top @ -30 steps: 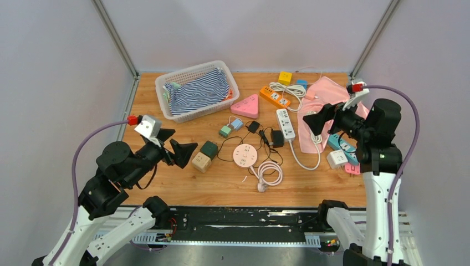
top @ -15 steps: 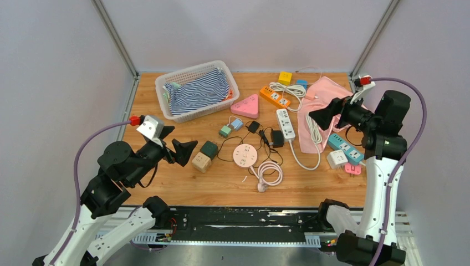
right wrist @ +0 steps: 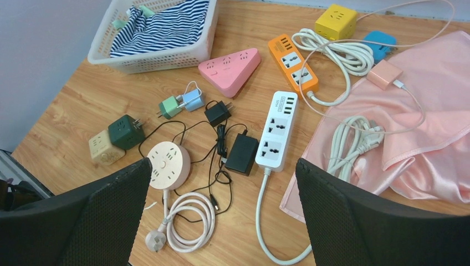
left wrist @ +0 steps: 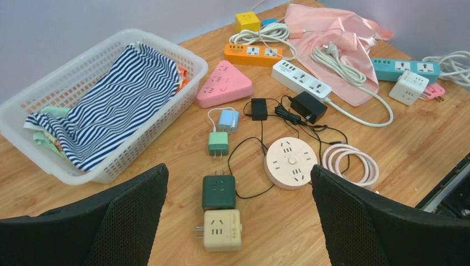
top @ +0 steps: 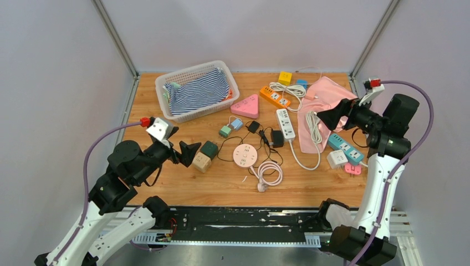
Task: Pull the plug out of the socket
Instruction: Reset both arms
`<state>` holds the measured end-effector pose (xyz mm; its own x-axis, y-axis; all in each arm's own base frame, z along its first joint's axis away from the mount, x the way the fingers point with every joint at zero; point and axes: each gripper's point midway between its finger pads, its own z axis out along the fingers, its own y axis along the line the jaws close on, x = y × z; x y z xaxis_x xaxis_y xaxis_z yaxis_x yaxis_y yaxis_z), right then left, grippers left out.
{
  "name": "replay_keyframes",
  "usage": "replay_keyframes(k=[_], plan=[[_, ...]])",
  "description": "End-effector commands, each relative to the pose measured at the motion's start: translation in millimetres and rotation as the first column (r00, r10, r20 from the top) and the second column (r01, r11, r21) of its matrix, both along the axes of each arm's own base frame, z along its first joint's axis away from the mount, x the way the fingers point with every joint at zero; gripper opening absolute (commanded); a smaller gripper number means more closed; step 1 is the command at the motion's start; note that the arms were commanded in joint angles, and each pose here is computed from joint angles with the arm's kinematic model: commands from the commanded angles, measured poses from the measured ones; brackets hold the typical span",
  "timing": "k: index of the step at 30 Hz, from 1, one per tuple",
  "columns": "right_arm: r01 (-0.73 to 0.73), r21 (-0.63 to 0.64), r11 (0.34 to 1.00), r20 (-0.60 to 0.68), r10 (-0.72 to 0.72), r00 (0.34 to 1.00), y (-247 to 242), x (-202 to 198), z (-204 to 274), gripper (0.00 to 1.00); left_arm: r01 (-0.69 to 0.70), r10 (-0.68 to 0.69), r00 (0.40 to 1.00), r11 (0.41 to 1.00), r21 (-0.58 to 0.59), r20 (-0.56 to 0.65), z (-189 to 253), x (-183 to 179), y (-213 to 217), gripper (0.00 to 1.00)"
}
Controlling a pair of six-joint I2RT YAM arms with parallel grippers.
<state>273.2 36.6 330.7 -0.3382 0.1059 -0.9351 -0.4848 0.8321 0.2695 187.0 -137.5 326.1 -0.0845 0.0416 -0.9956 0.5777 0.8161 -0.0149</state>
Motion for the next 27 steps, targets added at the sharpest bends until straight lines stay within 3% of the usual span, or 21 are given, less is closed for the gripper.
replay_keyframes(k=[1,27], plan=[[0.049,-0.02,0.999,-0.02,-0.05,0.999,-12,5,-11,1.0,0.008,-0.008,1.0,1.0,0.002,0.028,1,5,-4,1.0],[0.13,-0.097,0.987,0.038,-0.127,0.991,-23,0,5,1.0,-0.097,0.097,0.995,0.995,0.034,0.008,-6,10,16,1.0]])
